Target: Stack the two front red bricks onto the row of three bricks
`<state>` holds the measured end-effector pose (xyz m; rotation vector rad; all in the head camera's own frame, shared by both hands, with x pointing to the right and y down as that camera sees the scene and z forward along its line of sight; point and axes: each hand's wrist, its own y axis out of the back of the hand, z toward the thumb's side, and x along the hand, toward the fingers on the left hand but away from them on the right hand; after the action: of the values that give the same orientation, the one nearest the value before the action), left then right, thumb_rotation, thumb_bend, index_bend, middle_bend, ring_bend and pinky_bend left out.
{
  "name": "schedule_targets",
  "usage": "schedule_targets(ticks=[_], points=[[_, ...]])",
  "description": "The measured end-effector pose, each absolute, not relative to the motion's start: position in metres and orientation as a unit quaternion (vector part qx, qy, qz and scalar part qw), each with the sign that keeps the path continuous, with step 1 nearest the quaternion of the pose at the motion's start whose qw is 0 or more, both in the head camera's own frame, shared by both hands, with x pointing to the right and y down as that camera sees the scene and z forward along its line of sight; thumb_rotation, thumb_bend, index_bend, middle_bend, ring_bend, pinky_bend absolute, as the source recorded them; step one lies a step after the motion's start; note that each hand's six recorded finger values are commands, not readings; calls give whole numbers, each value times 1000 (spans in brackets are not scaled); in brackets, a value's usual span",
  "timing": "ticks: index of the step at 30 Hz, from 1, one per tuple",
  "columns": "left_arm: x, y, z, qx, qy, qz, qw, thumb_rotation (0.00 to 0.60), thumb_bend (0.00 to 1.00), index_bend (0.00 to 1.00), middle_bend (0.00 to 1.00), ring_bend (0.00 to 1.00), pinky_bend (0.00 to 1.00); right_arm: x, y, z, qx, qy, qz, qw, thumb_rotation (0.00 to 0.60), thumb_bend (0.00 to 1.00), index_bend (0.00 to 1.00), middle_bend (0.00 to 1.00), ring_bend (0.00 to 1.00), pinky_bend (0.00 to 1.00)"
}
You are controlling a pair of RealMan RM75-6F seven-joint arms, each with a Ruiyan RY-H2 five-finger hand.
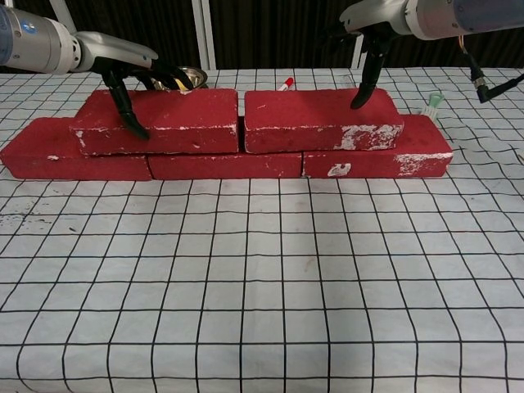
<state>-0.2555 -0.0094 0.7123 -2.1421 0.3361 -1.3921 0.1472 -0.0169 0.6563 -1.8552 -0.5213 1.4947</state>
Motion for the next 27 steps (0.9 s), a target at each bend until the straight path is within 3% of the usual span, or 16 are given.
schedule_targets(ticks=[27], points=[[-251,-9,716,-798,119,-525,271,600,0,55,108,0,71,156,-18,659,-706,-204,585,342,600,0,22,70,40,127]])
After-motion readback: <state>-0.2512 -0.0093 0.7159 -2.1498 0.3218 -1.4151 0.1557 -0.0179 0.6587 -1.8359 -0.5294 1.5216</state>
